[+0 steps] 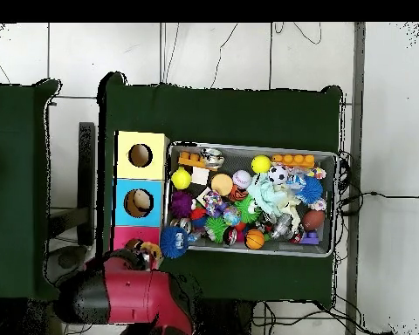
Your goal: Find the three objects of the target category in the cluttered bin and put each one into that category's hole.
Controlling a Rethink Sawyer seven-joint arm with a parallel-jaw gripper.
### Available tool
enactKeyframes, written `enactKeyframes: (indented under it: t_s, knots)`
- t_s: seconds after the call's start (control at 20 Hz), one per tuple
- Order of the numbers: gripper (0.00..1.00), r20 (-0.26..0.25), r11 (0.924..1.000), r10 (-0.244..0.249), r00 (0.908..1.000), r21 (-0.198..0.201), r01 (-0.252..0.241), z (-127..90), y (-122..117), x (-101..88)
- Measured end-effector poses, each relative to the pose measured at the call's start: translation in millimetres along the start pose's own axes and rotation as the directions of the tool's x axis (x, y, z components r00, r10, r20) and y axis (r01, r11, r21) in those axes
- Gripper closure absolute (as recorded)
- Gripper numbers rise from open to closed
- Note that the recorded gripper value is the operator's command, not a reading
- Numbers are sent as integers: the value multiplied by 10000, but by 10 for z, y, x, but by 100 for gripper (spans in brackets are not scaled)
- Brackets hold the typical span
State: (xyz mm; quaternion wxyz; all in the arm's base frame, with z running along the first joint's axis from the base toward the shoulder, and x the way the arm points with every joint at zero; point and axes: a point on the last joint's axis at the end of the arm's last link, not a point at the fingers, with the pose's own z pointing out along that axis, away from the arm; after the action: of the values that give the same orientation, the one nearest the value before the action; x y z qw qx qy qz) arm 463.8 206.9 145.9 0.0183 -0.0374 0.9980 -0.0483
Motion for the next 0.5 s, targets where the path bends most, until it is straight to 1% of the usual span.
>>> enactKeyframes:
  t_s: [0.25,0.5]
  knots:
    - [100,-1,9999,-87,10000,87,87,-24,75,-50]
    - [100,-260,9999,-126,9996,15,126,-115,161,-111]
